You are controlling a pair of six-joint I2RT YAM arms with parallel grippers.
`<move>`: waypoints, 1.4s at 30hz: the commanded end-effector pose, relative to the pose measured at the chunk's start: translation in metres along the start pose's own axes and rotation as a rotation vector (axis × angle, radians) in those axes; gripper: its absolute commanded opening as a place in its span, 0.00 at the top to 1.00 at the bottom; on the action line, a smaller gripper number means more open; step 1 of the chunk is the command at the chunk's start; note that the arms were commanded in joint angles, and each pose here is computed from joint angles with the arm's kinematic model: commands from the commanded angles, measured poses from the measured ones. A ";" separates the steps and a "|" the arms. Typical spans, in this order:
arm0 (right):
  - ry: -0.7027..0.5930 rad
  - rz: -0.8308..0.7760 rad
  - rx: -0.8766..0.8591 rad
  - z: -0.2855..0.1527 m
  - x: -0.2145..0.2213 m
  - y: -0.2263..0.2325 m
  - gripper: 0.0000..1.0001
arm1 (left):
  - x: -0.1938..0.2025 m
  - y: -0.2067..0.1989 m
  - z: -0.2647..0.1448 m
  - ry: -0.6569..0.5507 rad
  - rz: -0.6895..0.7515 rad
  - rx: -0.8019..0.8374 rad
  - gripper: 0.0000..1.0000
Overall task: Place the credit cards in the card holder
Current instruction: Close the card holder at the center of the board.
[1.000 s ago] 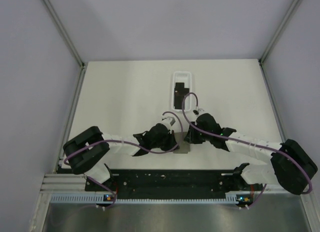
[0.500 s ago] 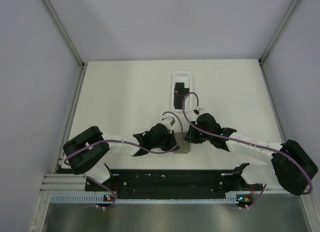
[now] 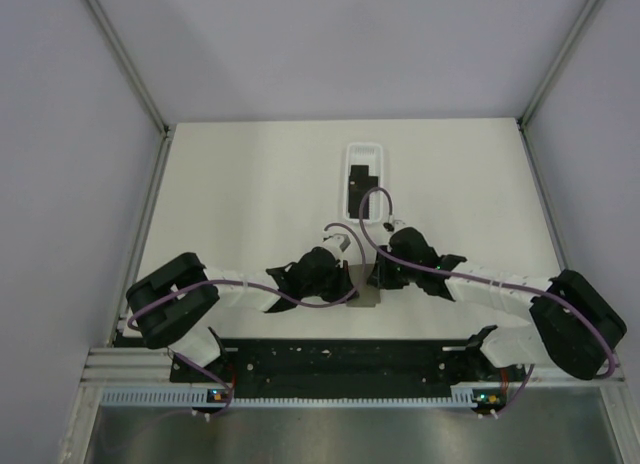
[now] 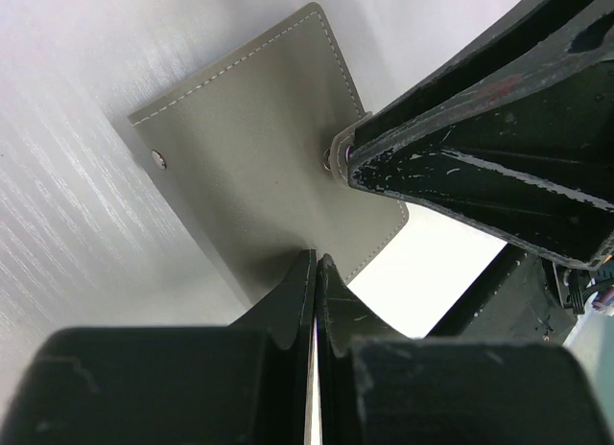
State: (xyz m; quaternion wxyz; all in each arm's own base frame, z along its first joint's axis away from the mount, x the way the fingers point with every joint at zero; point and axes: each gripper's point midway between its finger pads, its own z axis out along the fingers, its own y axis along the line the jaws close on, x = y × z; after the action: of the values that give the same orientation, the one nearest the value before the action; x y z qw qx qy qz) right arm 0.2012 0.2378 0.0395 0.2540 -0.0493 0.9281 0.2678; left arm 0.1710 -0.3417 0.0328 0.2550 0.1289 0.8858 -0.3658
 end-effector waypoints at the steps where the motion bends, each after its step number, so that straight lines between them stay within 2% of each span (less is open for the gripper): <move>1: -0.040 -0.010 -0.064 0.001 -0.020 0.019 0.78 | 0.021 0.026 -0.004 0.056 0.005 -0.091 1.00; 14: 0.005 -0.004 -0.039 0.008 -0.012 0.013 0.79 | 0.022 0.026 -0.004 0.058 0.004 -0.087 1.00; 22: 0.048 -0.003 0.028 0.009 -0.005 0.003 0.83 | 0.021 0.025 -0.004 0.056 0.006 -0.085 1.00; 34: 0.118 -0.108 0.198 0.014 0.016 -0.005 0.84 | 0.021 0.024 -0.003 0.058 0.004 -0.081 1.00; 42: 0.172 -0.110 0.281 0.018 0.031 -0.016 0.84 | 0.022 0.025 -0.004 0.057 0.004 -0.084 1.00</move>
State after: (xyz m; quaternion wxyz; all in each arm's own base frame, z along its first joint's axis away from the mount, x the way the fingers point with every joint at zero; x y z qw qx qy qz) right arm 0.2087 0.2537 0.0335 0.2449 -0.0790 0.9501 0.1762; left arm 0.1711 -0.3411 0.0327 0.2554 0.1255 0.8861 -0.3659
